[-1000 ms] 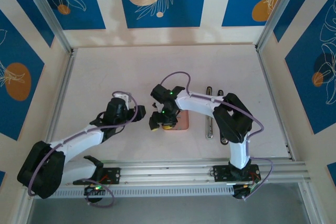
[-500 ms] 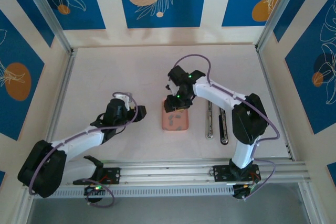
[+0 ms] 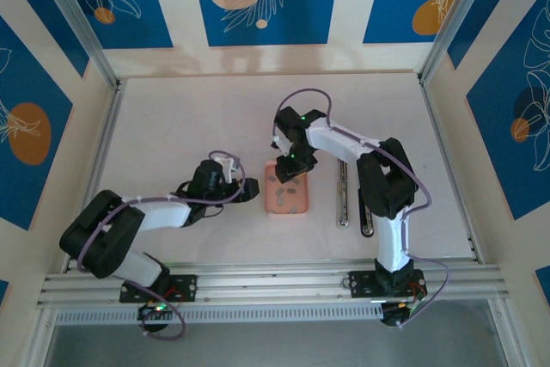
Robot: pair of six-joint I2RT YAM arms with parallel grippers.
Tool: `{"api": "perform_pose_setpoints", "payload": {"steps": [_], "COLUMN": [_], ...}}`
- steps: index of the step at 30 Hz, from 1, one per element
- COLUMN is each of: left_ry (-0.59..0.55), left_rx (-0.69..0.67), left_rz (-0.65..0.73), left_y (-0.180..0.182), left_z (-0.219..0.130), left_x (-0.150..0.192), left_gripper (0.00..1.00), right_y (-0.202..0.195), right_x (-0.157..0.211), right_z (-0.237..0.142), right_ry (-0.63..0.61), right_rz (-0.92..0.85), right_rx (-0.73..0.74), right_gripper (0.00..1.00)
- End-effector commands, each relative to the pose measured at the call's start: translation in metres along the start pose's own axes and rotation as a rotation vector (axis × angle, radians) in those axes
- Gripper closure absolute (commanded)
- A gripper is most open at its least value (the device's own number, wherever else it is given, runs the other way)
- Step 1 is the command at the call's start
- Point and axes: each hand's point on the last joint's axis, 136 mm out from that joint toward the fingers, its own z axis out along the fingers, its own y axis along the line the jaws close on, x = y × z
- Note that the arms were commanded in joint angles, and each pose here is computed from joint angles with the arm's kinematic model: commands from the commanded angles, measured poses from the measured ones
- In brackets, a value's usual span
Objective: Load the staples into the stapler
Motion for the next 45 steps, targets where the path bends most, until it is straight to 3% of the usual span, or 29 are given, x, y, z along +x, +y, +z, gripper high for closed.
{"api": "perform_pose_setpoints", "payload": {"steps": [1,10,24,45], "left_ry": [-0.019,0.033,0.086,0.107], "left_rx": [0.082,0.1,-0.002,-0.017], "left_rz": [0.008,-0.002,-0.031,-0.021], "left_y": [-0.02,-0.024,-0.002,0.002], "left_z": [0.006,0.021,0.03,0.034], "left_x": [-0.01,-0.004,0.009,0.013], "left_gripper": [0.4,0.41,0.46,0.48], "right_y": [-0.007,-0.01,-0.018,-0.025], "right_x": [-0.004,-0.003,0.001,0.01], "right_z": [0.0,0.013,0.027,0.032], "right_ry": [0.009,0.049,0.115,0.182], "right_rz": [-0.043,-0.071,-0.095,-0.101], "right_rx": [0.017,0.037,0.093,0.142], "right_gripper": [0.5,0.5,0.52,0.63]}}
